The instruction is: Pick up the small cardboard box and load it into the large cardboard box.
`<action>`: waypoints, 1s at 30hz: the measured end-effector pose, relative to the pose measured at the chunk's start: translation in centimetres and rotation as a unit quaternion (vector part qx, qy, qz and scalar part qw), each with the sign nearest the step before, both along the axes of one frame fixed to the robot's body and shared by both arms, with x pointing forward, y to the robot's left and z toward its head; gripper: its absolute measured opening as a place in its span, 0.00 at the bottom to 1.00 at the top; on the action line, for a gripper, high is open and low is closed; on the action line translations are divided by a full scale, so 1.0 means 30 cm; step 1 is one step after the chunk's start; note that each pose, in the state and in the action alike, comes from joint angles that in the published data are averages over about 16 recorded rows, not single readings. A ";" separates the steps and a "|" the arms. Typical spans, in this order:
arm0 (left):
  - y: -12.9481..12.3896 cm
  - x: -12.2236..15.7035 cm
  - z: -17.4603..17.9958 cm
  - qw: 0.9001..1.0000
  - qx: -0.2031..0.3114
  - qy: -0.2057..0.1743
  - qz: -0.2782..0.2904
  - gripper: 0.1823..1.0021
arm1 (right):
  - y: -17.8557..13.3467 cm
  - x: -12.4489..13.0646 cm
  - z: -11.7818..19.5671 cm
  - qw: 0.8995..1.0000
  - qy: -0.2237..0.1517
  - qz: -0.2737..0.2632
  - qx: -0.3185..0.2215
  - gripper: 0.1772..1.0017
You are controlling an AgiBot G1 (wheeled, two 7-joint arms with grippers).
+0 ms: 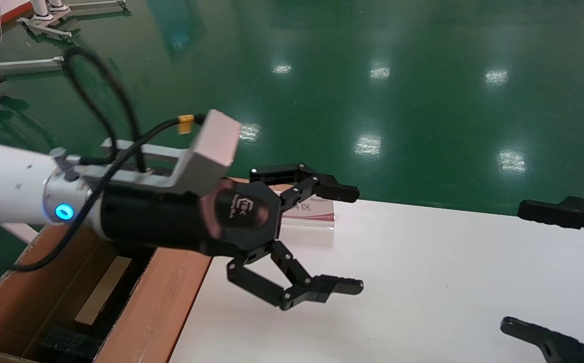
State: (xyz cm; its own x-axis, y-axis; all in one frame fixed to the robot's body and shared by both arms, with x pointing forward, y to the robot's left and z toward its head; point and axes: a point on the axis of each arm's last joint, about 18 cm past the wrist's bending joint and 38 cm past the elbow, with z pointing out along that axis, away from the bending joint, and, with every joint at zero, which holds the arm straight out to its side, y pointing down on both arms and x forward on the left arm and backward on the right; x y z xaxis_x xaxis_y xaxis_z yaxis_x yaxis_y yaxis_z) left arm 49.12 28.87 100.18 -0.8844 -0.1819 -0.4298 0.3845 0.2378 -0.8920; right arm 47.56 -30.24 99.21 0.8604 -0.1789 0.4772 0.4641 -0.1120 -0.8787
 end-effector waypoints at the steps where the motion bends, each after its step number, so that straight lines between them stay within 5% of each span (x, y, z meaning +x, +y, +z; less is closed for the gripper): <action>1: 0.003 -0.007 -0.004 1.000 -0.007 -0.005 -0.005 1.00 | 0.000 0.000 0.000 1.000 0.000 0.000 0.000 1.00; 11: 0.035 -0.050 -0.030 0.997 -0.053 -0.036 -0.030 1.00 | 0.001 -0.001 0.000 1.000 0.000 0.000 0.000 1.00; 30: 0.039 -0.054 -0.032 0.997 -0.058 -0.039 -0.032 1.00 | 0.001 -0.001 0.000 1.000 0.000 0.000 0.000 1.00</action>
State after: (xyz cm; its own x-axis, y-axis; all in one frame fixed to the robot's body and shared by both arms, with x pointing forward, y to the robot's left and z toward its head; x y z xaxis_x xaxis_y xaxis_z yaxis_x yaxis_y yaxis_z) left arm 47.50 30.06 99.21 -0.8600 -0.1792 -0.4778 0.4654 0.1084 -0.8784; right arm 47.53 -30.22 99.22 0.8603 -0.1781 0.4776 0.4644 -0.1121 -0.8785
